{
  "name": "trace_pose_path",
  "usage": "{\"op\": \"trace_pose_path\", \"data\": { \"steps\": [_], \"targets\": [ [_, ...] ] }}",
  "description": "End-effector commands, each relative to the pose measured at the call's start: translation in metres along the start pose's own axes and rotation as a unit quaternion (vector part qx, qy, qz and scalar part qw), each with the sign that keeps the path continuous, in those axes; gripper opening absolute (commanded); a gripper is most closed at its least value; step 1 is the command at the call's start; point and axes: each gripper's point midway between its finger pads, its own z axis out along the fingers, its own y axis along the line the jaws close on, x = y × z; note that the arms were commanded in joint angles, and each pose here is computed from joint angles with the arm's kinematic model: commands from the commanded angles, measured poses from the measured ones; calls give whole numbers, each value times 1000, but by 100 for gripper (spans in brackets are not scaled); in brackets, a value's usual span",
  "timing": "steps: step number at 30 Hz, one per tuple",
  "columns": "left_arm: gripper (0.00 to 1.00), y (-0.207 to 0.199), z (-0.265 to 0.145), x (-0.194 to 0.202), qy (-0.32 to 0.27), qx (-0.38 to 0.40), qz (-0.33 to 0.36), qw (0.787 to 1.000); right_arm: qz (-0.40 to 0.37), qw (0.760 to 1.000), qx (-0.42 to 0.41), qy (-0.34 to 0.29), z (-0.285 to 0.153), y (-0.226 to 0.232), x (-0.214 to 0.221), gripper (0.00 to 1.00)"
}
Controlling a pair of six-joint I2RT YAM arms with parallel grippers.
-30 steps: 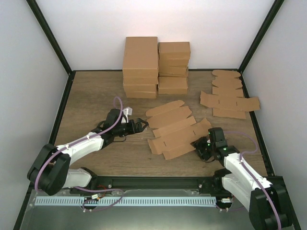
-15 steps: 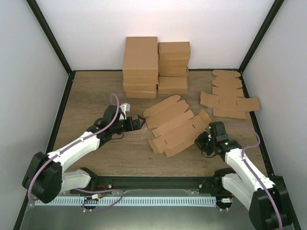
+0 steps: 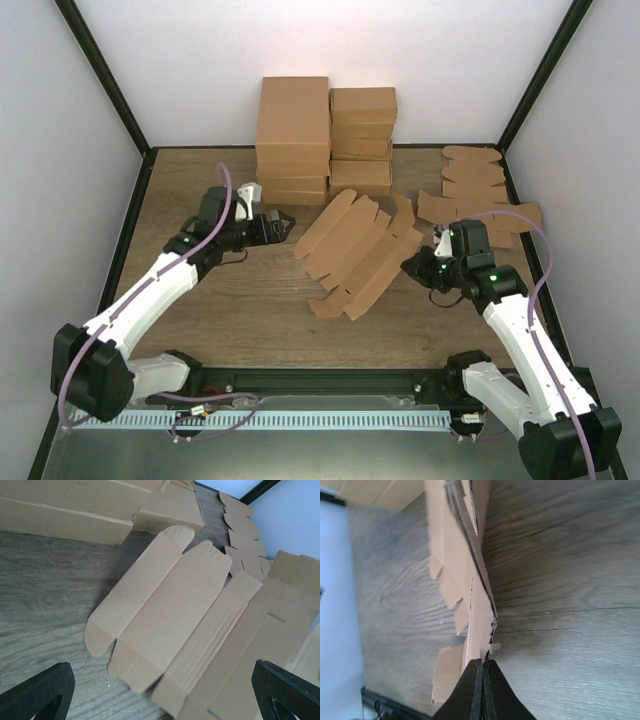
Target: Fold the paper box
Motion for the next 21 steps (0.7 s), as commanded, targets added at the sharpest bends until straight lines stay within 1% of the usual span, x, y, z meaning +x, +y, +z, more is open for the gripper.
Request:
{"op": "trace_pose_path", "data": {
  "steps": [1, 6, 8, 9, 15, 18, 21],
  "targets": [
    [100, -10, 13, -11, 26, 54, 34, 998, -81, 992, -78, 52, -21, 38, 15, 1],
    [100, 8, 45, -2, 50, 45, 64, 996, -94, 990, -81, 65, -24, 39, 22, 1],
    [100, 20, 58, 2, 67, 44, 46, 996, -99, 989, -79, 75, -23, 37, 25, 1],
    [100, 20, 63, 4, 76, 56, 35, 995, -103, 988, -78, 80, -22, 36, 27, 1],
    [98, 41, 98, 16, 86, 55, 2, 995, -112, 988, -65, 78, -14, 28, 25, 1],
    [97, 44, 111, 24, 89, 73, 0, 993, -112, 988, -65, 83, -9, 27, 25, 1],
    [97, 51, 121, 25, 81, 71, 14, 994, -118, 987, -66, 89, -5, 27, 24, 1]
  ]
}}
